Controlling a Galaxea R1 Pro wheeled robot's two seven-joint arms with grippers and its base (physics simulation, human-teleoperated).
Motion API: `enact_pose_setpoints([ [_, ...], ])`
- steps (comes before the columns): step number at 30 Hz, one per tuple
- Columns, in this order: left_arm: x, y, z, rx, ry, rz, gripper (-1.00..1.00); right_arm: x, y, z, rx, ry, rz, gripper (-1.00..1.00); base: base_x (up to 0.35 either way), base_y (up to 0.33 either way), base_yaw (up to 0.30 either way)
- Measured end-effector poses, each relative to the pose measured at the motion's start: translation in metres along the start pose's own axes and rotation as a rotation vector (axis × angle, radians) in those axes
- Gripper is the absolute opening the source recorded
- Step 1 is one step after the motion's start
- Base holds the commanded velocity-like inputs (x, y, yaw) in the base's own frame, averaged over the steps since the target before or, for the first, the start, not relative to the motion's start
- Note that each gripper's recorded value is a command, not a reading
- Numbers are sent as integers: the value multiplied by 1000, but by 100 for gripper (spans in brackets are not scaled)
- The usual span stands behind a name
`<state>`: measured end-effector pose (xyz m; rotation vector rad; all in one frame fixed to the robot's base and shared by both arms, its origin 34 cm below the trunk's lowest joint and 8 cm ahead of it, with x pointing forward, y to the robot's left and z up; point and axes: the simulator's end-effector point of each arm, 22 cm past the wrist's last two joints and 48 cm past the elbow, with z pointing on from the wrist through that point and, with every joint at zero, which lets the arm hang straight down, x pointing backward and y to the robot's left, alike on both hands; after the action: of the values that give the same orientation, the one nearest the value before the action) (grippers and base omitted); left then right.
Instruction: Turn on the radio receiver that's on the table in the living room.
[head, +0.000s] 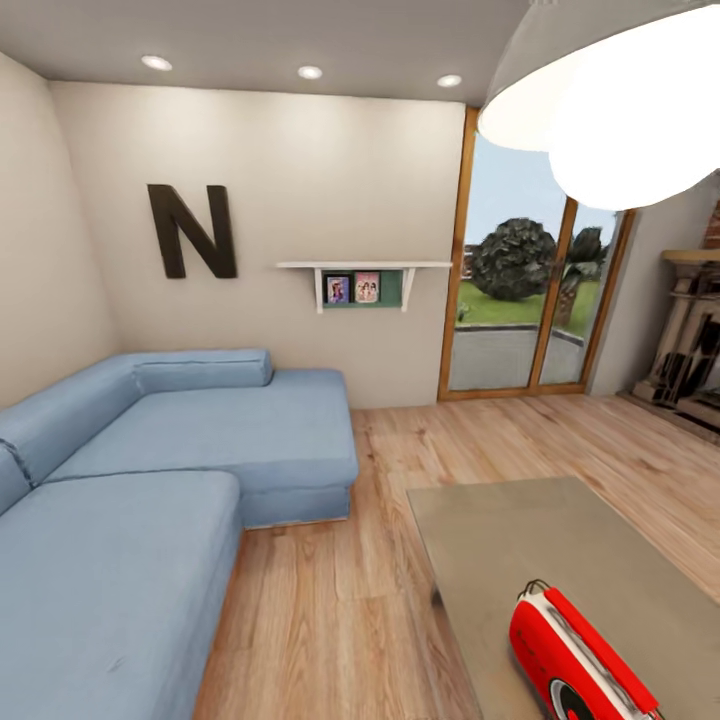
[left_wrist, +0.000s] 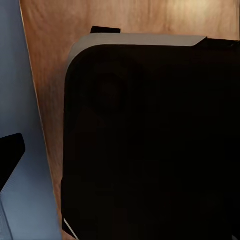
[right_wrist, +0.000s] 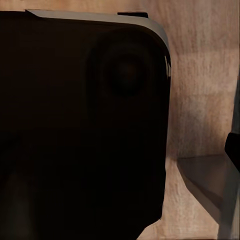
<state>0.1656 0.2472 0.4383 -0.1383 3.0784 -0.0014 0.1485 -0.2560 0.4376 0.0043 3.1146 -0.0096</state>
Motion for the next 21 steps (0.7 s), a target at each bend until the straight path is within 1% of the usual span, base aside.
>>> enact_pose_setpoints([
  [21, 0, 0, 0, 1, 0, 0, 100, 0, 0, 0, 0, 1, 0, 100, 0, 0, -282],
])
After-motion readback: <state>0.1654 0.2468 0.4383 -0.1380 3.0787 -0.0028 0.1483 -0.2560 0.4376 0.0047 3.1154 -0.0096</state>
